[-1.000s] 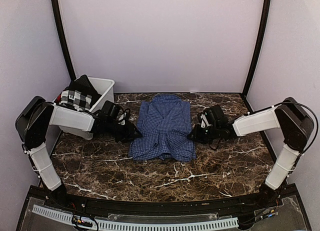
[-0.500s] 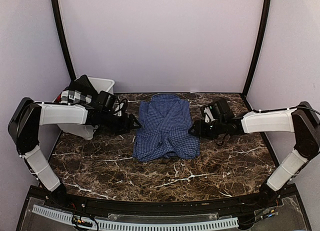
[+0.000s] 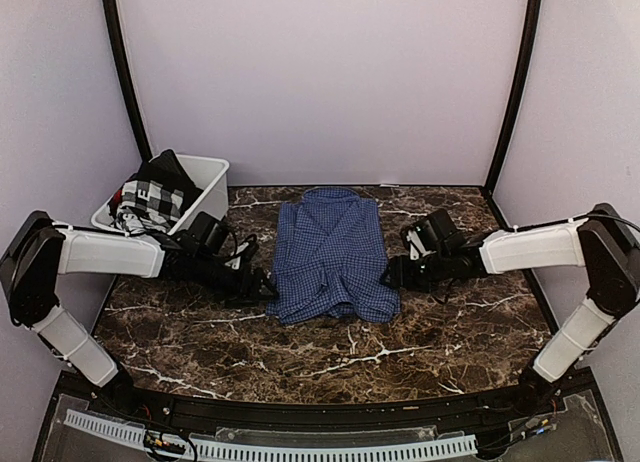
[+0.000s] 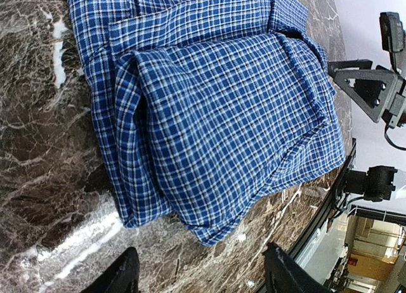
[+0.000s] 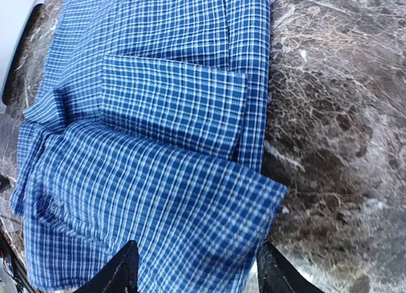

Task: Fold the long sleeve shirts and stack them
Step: Fold the rectangle-folded shirt at the center of the board.

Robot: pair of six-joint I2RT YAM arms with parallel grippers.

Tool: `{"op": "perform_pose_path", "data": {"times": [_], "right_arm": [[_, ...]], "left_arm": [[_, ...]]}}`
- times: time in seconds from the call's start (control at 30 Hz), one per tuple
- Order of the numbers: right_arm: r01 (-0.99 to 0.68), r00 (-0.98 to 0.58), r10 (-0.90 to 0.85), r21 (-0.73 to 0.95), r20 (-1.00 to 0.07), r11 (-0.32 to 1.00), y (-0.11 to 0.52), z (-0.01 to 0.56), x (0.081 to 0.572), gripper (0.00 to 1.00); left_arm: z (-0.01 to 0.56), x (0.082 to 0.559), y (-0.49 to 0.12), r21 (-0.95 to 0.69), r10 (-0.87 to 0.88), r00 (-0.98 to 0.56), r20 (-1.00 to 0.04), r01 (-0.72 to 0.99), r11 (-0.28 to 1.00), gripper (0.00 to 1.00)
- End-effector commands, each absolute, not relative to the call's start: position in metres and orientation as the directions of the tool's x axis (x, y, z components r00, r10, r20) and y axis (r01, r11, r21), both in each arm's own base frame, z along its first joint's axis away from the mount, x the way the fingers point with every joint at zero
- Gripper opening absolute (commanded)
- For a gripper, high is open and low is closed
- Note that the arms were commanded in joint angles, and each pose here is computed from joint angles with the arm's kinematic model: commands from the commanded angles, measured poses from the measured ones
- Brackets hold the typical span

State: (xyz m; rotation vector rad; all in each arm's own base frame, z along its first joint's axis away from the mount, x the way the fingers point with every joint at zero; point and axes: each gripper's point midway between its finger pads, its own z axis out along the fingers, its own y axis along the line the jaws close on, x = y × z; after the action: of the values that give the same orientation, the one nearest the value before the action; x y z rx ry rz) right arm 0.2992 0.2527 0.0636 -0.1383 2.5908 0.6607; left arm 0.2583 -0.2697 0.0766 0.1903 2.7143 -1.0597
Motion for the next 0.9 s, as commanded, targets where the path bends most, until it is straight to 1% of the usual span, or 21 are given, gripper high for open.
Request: {"op": "perform_pose_path", "data": {"times": [0.0,0.2,0.37,0.53,0.67,0.87], "right_arm": [[-0.239,-0.872,0.005,0.435,-0.49,0.868,0.272,0.071,0.321,0.59],[-0.247,-0.874,-0.004,0.436,-0.486,0.865,0.277,0.073,0.321,0.58],[-0.268,-0.868,-0.033,0.412,-0.495,0.871,0.273,0.078,0.309,0.59],[-0.251,-0.88,-0.046,0.38,-0.473,0.89,0.257,0.073,0.293,0.6],[-0.241,-0.891,-0.047,0.384,-0.452,0.891,0.247,0.071,0.278,0.61],[-0.256,-0.901,-0.062,0.41,-0.43,0.876,0.257,0.065,0.263,0.61]], "left_arm": [[0.084,0.258,-0.277,-0.686,0.027,-0.968,-0.25,0.196,0.701,0.63],[0.076,0.26,-0.285,-0.684,0.03,-0.975,-0.22,0.177,0.707,0.58],[0.068,0.254,-0.289,-0.674,0.044,-0.979,-0.201,0.171,0.719,0.57],[0.065,0.246,-0.296,-0.682,0.059,-0.981,-0.186,0.172,0.711,0.57],[0.058,0.243,-0.299,-0.68,0.057,-0.984,-0.169,0.158,0.716,0.57],[0.051,0.245,-0.305,-0.686,0.044,-0.986,-0.159,0.143,0.714,0.57]]}}
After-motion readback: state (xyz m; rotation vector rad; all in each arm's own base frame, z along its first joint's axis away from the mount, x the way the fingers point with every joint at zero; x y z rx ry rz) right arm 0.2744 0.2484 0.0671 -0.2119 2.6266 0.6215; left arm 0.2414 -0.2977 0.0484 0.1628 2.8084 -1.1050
